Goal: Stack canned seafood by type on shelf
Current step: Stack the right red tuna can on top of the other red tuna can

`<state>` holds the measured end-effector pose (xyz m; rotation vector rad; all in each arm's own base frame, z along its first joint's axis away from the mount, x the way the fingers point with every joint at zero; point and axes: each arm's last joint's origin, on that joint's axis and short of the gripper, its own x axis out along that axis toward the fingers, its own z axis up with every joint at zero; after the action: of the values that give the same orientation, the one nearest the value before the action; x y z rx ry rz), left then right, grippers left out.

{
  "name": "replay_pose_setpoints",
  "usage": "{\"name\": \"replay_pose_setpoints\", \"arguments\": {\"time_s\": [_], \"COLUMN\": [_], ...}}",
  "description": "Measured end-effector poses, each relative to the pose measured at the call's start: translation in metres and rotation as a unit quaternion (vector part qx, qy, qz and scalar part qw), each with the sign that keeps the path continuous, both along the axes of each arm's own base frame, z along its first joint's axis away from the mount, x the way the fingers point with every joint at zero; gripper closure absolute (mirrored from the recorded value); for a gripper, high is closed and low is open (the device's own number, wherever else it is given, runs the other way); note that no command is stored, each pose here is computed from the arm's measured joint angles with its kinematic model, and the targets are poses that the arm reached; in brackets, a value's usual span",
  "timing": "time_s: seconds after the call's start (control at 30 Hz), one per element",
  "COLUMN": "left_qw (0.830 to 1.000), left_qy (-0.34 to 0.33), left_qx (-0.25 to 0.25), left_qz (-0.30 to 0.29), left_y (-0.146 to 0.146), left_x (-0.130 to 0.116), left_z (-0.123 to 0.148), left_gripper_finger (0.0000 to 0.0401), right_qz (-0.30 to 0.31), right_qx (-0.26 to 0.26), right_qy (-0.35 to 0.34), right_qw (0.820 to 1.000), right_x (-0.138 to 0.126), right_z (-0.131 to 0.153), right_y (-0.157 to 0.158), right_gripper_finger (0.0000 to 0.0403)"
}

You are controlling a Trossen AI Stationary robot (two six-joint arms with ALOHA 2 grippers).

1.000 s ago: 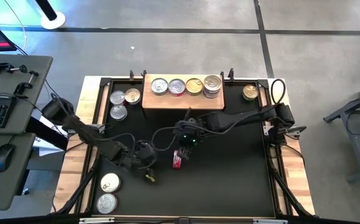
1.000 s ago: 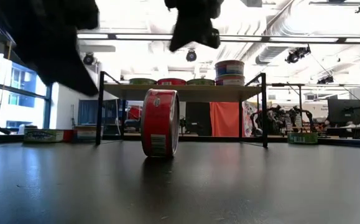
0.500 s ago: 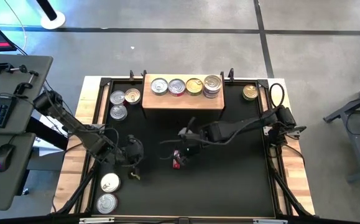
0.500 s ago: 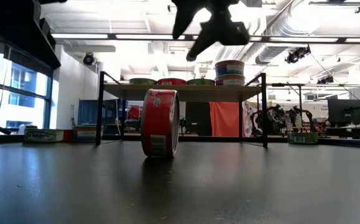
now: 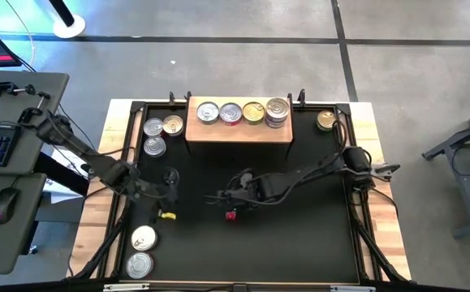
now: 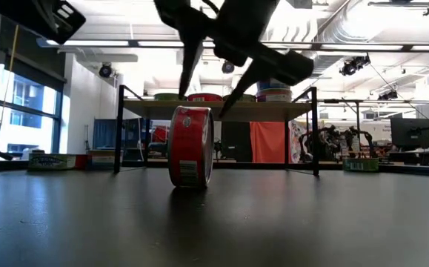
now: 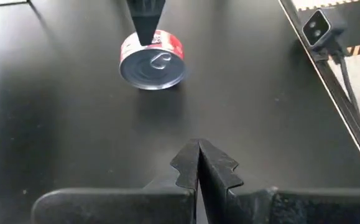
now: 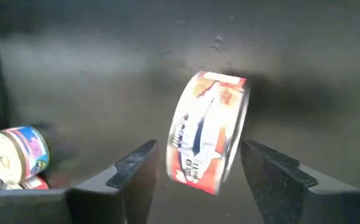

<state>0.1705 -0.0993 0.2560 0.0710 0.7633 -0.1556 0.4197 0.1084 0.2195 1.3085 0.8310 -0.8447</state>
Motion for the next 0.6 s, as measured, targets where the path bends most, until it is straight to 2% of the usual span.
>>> {"name": "replay_pose_setpoints", "arguments": {"time_s": [0.27,0.6], "left_qw": [0.999,0.997], "left_qy": [-0.025,-0.024], "left_qx": [-0.031,-0.059], "left_qz": [0.013,0.037], "left_y": [0.008,0.009], "left_x": [-0.012,-0.014], "left_z": [0.013,0.014], "left_gripper_finger": [0.0401,0.0401], "right_qz": [0.007,0.026], "right_qx": [0.001,-0.009], "right_qy": [0.030,0.086], "right_qw": [1.000,0.996], "right_x": [0.015,0.035], "right_z": [-0.003,-0.033], "right_y": [-0.002,0.003], "right_gripper_finger": [0.0183,0.0183]}}
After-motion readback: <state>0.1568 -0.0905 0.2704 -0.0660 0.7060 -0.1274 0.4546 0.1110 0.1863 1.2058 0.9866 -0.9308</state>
